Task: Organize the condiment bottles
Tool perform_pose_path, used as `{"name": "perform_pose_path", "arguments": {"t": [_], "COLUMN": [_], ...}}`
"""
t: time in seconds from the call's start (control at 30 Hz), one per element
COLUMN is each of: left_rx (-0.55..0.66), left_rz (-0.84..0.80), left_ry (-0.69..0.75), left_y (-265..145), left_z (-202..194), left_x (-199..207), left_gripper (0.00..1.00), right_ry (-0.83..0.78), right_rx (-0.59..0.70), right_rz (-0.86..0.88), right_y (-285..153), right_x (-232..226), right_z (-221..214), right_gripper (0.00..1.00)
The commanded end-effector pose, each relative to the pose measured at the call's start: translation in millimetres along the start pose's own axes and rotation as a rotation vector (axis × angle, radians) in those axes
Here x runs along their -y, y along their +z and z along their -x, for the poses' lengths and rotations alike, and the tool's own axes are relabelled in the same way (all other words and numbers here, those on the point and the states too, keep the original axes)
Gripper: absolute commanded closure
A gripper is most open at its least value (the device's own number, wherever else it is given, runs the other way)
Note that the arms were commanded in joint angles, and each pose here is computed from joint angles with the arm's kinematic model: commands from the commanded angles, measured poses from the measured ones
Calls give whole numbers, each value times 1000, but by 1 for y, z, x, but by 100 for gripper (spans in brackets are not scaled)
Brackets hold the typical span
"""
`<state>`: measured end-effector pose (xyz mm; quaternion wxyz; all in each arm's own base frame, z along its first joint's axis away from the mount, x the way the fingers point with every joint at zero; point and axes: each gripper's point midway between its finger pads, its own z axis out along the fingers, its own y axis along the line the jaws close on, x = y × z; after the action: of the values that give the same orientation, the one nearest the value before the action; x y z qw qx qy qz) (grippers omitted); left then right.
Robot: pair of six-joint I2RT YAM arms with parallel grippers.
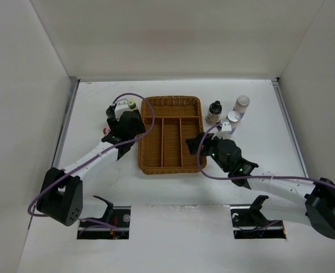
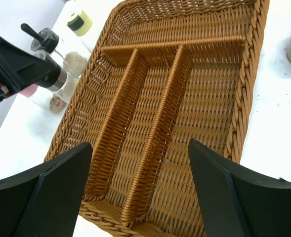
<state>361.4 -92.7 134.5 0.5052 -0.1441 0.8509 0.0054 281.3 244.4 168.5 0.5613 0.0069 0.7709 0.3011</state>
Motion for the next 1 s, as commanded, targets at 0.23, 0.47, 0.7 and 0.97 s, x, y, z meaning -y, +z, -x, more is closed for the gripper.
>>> {"name": "perform_pose_path", "arguments": {"t": [0.23, 0.47, 0.7, 0.97], "left_rx": [158, 283, 416, 399], "left_rz": [42, 26, -72, -227], "left_ry": [-14, -25, -33, -48], "left_y": [10, -28, -74, -18], "left_z": [46, 90, 147, 170], "left_x": [2, 11, 57, 132], "left_gripper": [50, 69, 69, 69], "right_ry": [10, 12, 17, 19], "right_rx": [34, 35, 31, 31], "right_rz": [44, 43, 44, 41], "right_y": [6, 5, 6, 6], "right_x": [-9, -8, -8, -7], "right_z": [10, 10, 8, 8], "right_gripper": [15, 15, 14, 15]}}
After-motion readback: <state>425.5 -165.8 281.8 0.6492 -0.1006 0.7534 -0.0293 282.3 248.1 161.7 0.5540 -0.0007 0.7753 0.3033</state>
